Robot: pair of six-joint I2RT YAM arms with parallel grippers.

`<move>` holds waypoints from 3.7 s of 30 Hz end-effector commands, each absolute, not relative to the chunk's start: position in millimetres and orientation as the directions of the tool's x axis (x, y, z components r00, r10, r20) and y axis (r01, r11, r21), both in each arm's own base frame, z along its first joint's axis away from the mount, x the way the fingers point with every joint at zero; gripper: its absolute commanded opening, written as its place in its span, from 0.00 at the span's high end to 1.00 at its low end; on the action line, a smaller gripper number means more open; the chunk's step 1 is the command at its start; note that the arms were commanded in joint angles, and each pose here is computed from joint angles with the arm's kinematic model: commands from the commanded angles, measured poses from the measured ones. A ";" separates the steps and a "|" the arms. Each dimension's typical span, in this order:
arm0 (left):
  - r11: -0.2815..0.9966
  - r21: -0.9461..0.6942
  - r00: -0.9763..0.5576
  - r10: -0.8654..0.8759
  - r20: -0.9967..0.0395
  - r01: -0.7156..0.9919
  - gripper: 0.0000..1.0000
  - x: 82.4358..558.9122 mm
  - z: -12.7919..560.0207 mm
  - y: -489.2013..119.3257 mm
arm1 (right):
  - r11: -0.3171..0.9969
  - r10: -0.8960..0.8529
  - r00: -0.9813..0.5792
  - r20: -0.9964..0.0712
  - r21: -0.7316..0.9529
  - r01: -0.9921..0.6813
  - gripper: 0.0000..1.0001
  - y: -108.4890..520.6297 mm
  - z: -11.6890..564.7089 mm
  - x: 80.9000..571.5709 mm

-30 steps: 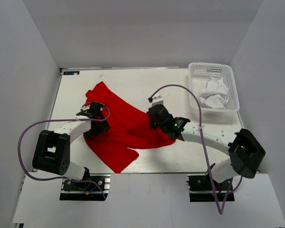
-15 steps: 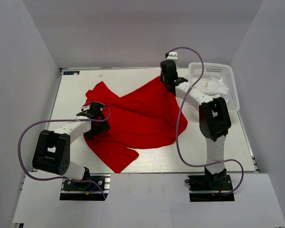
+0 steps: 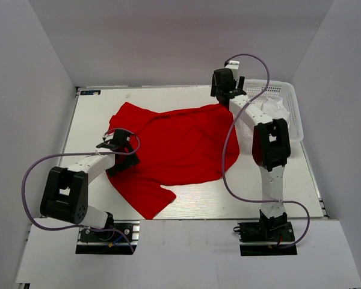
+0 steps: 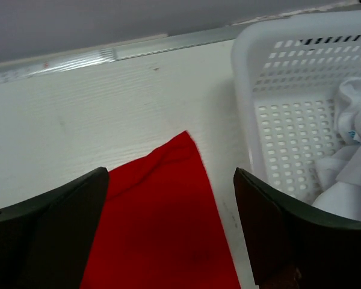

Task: Fold and stack the t-shirts
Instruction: Flatten out the tshirt

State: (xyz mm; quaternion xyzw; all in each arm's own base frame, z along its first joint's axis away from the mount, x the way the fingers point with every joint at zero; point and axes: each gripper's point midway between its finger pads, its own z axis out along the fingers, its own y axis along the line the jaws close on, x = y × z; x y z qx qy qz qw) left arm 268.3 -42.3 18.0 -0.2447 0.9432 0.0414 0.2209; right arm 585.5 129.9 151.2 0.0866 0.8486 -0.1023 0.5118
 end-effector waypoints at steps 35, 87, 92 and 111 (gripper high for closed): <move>0.859 -0.002 -0.679 -0.405 -0.612 -0.511 0.00 488.5 61.2 -34.5 | 0.962 -0.098 -0.770 -0.631 0.139 -0.236 0.10 237.5 25.3 354.1; 0.930 0.007 -0.519 -0.199 -0.831 -0.367 0.94 615.0 154.3 -34.7 | 0.960 -0.172 -0.787 -0.592 0.079 -0.270 0.10 231.4 16.0 351.7; 0.972 -0.124 -0.372 -0.193 -0.908 -0.200 0.80 663.9 182.7 -68.0 | 0.962 -0.167 -0.789 -0.591 0.079 -0.263 0.10 231.6 14.8 353.7; 0.967 -0.195 -0.282 -0.236 -0.930 -0.165 0.00 641.0 207.1 -85.5 | 0.947 -0.143 -0.770 -0.622 0.141 -0.290 0.10 242.4 30.7 351.2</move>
